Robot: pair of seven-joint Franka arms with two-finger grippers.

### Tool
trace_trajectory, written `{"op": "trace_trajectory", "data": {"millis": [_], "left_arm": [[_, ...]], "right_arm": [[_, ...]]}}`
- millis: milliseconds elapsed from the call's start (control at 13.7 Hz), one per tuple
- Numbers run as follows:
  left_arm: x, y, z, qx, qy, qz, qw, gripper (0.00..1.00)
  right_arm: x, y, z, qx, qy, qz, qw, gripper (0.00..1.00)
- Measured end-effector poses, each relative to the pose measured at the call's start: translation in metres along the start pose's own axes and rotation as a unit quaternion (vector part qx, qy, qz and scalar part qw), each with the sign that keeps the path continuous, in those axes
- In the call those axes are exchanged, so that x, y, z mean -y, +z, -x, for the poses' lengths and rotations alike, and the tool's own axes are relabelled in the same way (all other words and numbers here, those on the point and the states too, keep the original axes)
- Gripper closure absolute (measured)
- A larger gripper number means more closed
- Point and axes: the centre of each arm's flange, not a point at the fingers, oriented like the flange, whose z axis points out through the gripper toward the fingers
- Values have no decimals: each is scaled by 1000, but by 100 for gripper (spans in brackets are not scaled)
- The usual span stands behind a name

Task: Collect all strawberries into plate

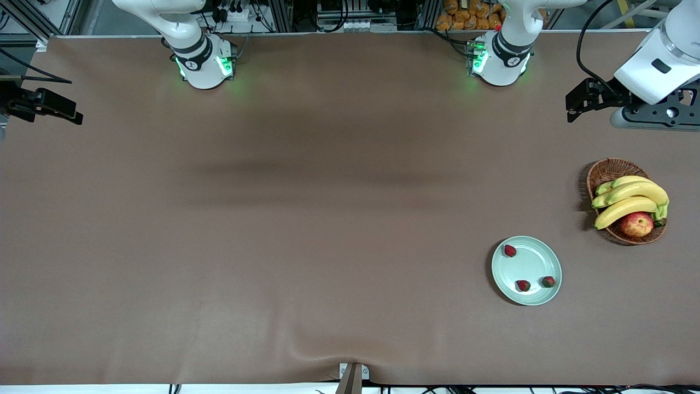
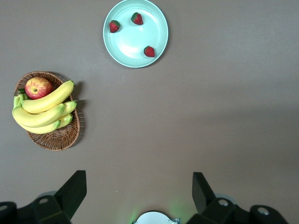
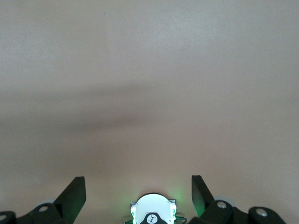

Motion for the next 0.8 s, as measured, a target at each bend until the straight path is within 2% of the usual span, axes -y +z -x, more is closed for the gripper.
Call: {"op": "trace_trajectory", "data": {"millis": [802], "left_arm": [[0, -4, -3, -10, -1, 6, 1000, 0]], "right_arm": [[2, -23, 12, -6, -3, -1, 1000, 0]]}}
